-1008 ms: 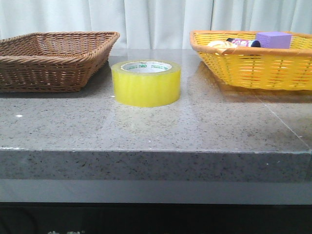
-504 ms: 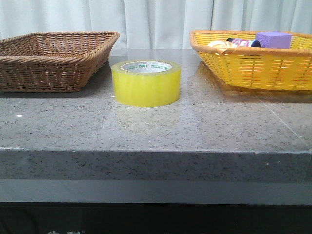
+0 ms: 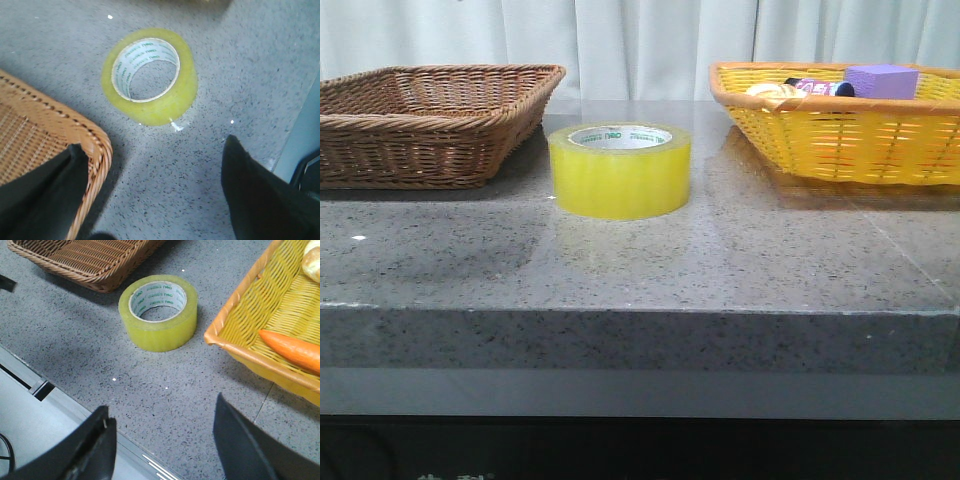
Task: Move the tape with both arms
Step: 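Open the right gripper and withdraw it from the tape roll, then lower the left gripper into the tape roll's hole and grip its rim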
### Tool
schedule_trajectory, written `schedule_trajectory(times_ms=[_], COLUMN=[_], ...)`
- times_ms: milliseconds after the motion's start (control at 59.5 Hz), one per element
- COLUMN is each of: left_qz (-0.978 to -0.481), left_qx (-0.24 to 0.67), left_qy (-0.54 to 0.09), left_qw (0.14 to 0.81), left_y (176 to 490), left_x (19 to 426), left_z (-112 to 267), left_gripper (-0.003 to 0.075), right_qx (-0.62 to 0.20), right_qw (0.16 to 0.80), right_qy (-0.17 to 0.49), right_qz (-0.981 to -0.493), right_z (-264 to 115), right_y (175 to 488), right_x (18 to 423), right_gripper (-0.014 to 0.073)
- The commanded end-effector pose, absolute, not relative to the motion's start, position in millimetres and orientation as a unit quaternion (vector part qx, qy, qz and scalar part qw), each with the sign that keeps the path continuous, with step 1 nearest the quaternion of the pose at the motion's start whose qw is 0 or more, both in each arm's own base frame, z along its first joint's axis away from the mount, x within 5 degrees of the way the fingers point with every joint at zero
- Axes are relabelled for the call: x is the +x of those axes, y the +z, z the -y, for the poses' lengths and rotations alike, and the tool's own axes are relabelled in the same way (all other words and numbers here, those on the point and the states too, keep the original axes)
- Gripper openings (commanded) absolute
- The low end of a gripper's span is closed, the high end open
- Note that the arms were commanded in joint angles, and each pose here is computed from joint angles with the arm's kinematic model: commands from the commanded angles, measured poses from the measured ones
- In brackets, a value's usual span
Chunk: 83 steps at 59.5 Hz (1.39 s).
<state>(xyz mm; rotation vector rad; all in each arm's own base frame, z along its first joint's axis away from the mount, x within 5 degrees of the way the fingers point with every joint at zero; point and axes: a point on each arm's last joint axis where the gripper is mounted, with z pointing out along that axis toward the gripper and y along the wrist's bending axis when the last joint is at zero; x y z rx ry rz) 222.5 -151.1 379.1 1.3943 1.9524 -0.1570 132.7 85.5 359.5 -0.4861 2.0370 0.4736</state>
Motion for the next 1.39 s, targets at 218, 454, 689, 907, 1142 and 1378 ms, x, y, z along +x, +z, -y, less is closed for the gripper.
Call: schedule_trajectory(times_ms=[218,454,689,907,1142,1378], left_qz=[-0.724,-0.727,-0.724,-0.727,-0.734,-0.738], left_qx=[0.601,0.610,0.621,0.623,0.622,0.621], left_qy=[-0.102,-0.128,-0.168,-0.191,-0.198,-0.200], left_qw=[0.322,0.289,0.249,0.219,0.189,0.174], left_y=[382.0,371.0,354.9,336.6,314.1,300.5], left_x=[268.7,299.3,320.2,332.6,341.0,346.0], left_z=[193.5,217.0,237.4,248.6,254.3,257.3], left_gripper=[0.0542,0.0542,0.0542,0.0542,0.0514,0.0452], right_qx=[-0.187,-0.187,-0.187,-0.187,-0.187,-0.187], right_qw=[0.522,0.522,0.522,0.522,0.522,0.522], right_qy=[0.204,0.204,0.204,0.204,0.204,0.204], right_qz=[-0.806,-0.806,-0.806,-0.806,-0.806,-0.806], right_z=[-84.0,-84.0,-84.0,-84.0,-84.0,-84.0], right_y=[375.7,375.7,375.7,375.7,375.7,375.7], right_x=[133.2,133.2,133.2,133.2,133.2,133.2], right_gripper=[0.0455,0.0455,0.0455,0.0455,0.0455,0.0455])
